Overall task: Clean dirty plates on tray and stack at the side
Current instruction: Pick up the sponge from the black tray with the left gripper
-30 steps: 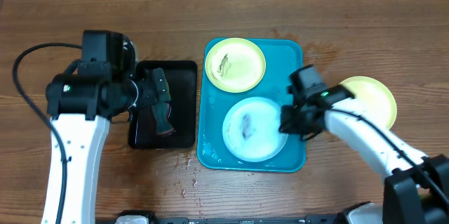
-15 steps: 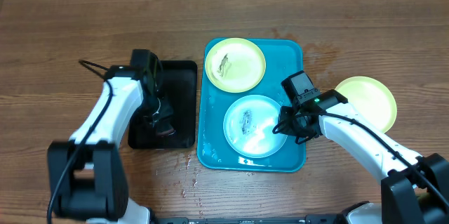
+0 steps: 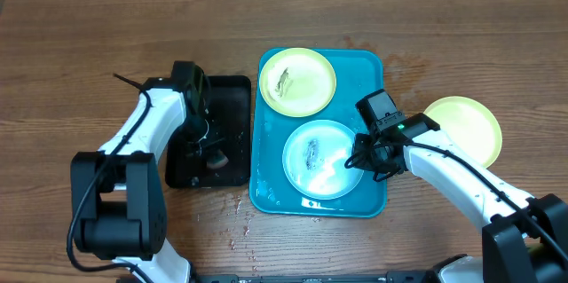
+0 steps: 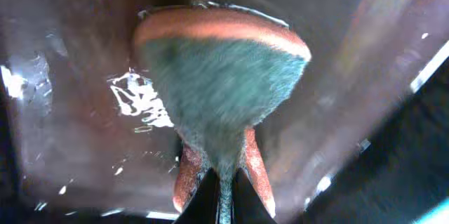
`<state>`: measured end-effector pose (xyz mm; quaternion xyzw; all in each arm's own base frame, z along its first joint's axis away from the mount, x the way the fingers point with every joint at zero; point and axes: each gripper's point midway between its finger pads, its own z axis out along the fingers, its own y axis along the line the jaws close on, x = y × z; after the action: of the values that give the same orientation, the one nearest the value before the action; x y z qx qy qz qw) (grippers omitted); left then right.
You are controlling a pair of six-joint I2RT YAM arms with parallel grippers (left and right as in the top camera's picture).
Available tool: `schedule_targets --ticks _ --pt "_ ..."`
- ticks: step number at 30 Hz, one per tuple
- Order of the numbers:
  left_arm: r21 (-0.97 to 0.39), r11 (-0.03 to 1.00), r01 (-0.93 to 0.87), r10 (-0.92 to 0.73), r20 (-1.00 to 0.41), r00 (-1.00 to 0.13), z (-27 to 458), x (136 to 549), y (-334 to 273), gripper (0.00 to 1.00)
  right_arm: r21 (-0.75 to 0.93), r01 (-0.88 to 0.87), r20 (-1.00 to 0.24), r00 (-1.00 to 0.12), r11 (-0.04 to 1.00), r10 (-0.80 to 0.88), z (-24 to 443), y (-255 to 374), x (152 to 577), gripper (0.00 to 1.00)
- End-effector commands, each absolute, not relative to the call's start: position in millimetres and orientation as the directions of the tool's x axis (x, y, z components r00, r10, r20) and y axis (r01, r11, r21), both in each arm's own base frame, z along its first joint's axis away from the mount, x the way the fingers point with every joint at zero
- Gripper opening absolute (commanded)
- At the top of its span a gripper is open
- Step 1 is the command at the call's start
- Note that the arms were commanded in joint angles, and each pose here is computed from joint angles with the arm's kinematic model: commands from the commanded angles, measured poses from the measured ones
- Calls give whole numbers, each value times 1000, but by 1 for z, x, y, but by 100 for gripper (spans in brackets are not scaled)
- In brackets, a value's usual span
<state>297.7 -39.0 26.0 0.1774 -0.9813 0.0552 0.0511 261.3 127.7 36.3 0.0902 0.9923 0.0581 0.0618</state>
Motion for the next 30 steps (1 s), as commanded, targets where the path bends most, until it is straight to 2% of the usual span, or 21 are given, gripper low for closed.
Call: schedule_targets --ticks 1,5,11,13,15,16,20,23,26,28,30 --pt "-96 952 -289 -289 19 -957 54 311 -40 4 125 179 -127 -973 976 195 39 125 263 9" --pt "-10 965 -264 -264 2 -965 40 309 -35 4 125 179 -127 -973 976 195 39 125 263 9" --pt "15 974 -227 -227 45 -973 1 298 -51 4 125 179 -126 -973 976 195 39 125 262 9" --pt "22 976 -218 -219 62 -974 -7 297 -54 28 124 179 -126 -973 976 195 39 125 262 9" --pt "23 976 -217 -218 66 -974 -8 297 -54 20 124 179 -126 -973 976 195 39 125 262 9" --pt "25 976 -218 -219 68 -973 -6 297 -54 20 124 179 -126 -973 976 195 39 125 262 9" --pt "19 974 -225 -226 52 -973 5 307 -55 29 124 179 -126 -973 976 195 39 125 262 9" --pt "24 974 -225 -225 15 -974 7 317 -54 32 124 179 -126 -973 976 195 39 125 262 9" --pt "33 974 -223 -223 -10 -975 4 323 -52 31 124 179 -126 -973 976 195 39 125 262 9" --pt "48 974 -219 -219 -23 -976 -1 325 -51 25 125 180 -125 -973 976 195 39 125 262 9" --pt "51 976 -212 -211 -25 -977 -9 324 -53 13 125 180 -125 -973 976 195 39 125 262 9"
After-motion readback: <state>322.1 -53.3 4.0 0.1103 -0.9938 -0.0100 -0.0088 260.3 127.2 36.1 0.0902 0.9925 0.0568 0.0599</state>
